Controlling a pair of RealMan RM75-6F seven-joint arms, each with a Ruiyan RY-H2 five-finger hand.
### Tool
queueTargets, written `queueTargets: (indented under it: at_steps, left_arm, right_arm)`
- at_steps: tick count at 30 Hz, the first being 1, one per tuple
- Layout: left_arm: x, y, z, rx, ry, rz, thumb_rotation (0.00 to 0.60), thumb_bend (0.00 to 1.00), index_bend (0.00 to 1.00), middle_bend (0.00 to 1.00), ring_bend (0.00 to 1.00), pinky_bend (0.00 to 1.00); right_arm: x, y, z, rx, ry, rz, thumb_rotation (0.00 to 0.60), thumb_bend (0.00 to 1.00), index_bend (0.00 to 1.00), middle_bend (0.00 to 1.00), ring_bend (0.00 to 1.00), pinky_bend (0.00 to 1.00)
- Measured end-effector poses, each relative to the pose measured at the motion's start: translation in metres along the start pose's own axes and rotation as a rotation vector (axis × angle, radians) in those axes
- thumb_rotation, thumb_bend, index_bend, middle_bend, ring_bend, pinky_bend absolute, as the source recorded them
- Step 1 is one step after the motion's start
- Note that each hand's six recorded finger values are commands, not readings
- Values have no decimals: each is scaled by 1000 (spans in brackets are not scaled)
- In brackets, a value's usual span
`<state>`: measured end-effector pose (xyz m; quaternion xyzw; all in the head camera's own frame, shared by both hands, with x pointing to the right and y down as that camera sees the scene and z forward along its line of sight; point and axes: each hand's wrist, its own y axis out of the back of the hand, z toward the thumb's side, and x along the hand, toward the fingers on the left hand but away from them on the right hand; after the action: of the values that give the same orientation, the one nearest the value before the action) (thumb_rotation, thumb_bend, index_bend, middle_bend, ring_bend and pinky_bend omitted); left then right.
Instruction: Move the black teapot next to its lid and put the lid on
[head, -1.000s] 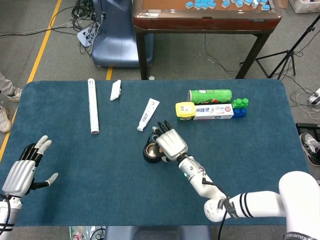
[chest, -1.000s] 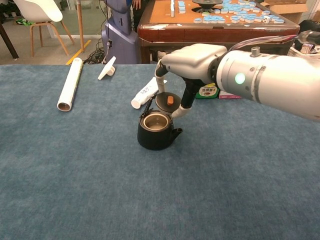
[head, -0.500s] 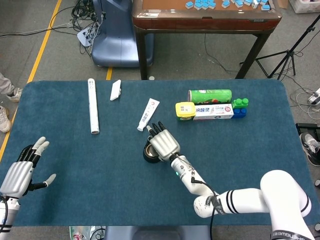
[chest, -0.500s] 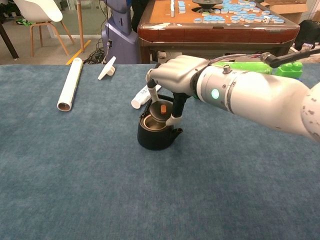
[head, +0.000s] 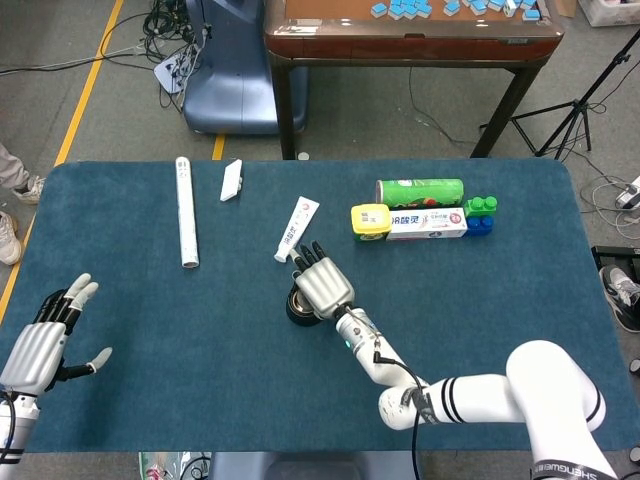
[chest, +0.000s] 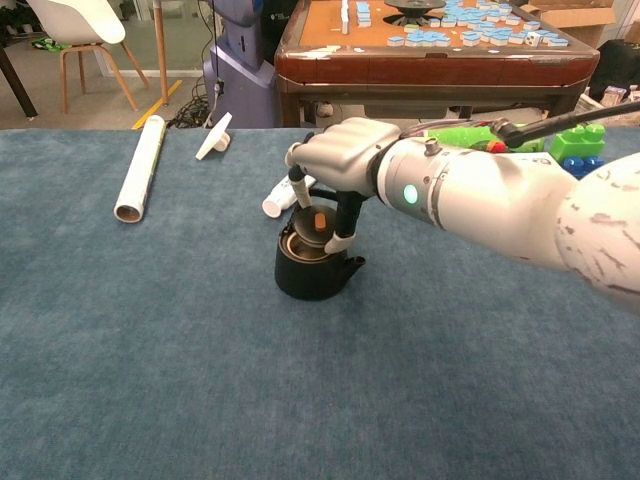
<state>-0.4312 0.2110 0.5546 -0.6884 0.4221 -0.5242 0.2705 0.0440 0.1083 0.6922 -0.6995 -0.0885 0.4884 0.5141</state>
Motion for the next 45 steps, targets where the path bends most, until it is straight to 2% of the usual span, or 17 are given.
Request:
queueTargets:
  at_steps: [7, 28, 45]
  left_arm:
    - [0, 1, -1, 0, 2, 1, 569, 244, 0, 0, 0, 6]
    - [0, 1, -1, 4, 3, 2, 567, 244, 0, 0, 0, 5]
    - [-1, 2, -2, -2, 3, 5, 563, 244, 0, 0, 0, 6]
  right_arm:
    - [-7, 0, 5, -8, 0, 16, 600, 241, 503, 84, 0, 0]
    - [-12, 2, 10, -19, 4, 53, 600, 240, 171, 43, 0, 0]
    - [1, 10, 6, -41, 33, 63, 600, 242, 152, 41, 0, 0]
